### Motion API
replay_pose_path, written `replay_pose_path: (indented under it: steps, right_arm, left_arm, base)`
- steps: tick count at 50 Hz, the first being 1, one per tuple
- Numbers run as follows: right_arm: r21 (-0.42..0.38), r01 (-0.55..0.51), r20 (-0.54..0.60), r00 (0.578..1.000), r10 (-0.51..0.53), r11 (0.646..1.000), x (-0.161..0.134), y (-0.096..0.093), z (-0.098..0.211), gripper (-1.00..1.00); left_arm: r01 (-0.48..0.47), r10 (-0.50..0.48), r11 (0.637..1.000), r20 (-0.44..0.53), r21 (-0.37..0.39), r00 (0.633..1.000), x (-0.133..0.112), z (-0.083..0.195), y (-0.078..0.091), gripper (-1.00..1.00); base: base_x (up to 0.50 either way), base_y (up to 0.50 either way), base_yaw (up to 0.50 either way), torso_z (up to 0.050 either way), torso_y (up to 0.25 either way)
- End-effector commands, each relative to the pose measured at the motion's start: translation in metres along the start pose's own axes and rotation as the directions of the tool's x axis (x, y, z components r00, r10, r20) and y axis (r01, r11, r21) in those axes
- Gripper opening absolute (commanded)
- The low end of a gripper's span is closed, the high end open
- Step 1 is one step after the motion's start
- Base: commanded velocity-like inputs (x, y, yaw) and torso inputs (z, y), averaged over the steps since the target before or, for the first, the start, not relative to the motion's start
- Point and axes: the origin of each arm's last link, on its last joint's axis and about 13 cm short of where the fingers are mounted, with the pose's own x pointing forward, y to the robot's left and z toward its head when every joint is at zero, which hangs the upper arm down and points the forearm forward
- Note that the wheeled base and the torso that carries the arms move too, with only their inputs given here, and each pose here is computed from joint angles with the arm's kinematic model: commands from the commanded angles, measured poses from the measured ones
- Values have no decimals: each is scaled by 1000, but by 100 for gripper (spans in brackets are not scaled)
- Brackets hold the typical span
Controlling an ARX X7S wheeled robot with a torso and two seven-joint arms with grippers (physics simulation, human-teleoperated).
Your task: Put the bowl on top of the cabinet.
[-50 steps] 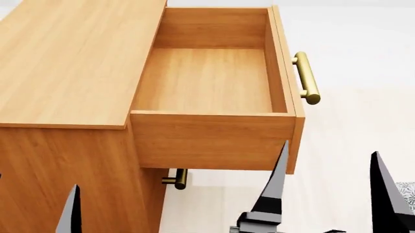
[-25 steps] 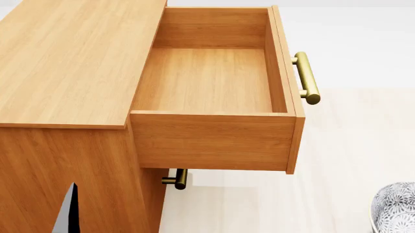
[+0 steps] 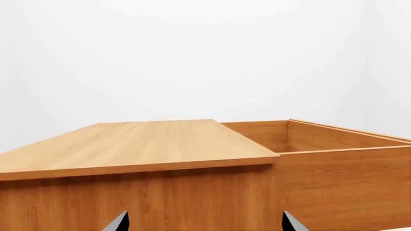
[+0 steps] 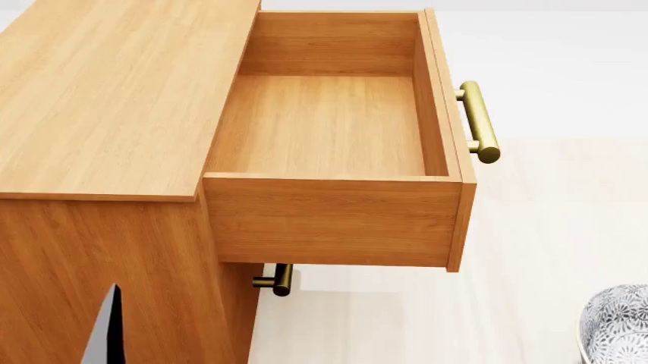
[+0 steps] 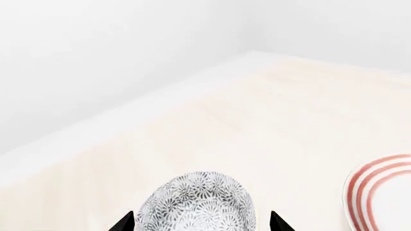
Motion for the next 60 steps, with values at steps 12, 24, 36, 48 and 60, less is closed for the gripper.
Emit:
replay_pose_path:
  steps: [12,24,36,48,60]
  right_arm:
    - [154,11,-99,995,5,988,44,5,17,100]
    - [54,112,-177,979,-101,992,62,0,21,100]
    - [-39,179,-227,957,-183,983,75,-11,8,100]
    - [-11,167,-251,954,-165,986,87,-14,-7,100]
    - [-22,154,-280,947,-154,988,97,-10,-22,100]
  left_arm:
    - [-88,88,996,36,10,995,3,2,5,100]
    - [-83,82,996,28,14,996,3,-1,3,100]
    - [-87,87,996,24,14,996,4,-3,5,100]
    - [-90,90,996,19,16,996,5,-6,6,100]
    - [-94,94,995,15,18,995,6,-7,7,100]
  base:
    - [0,0,0,0,0]
    - [0,0,0,0,0]
    - [0,0,0,0,0]
    - [0,0,0,0,0]
    - [0,0,0,0,0]
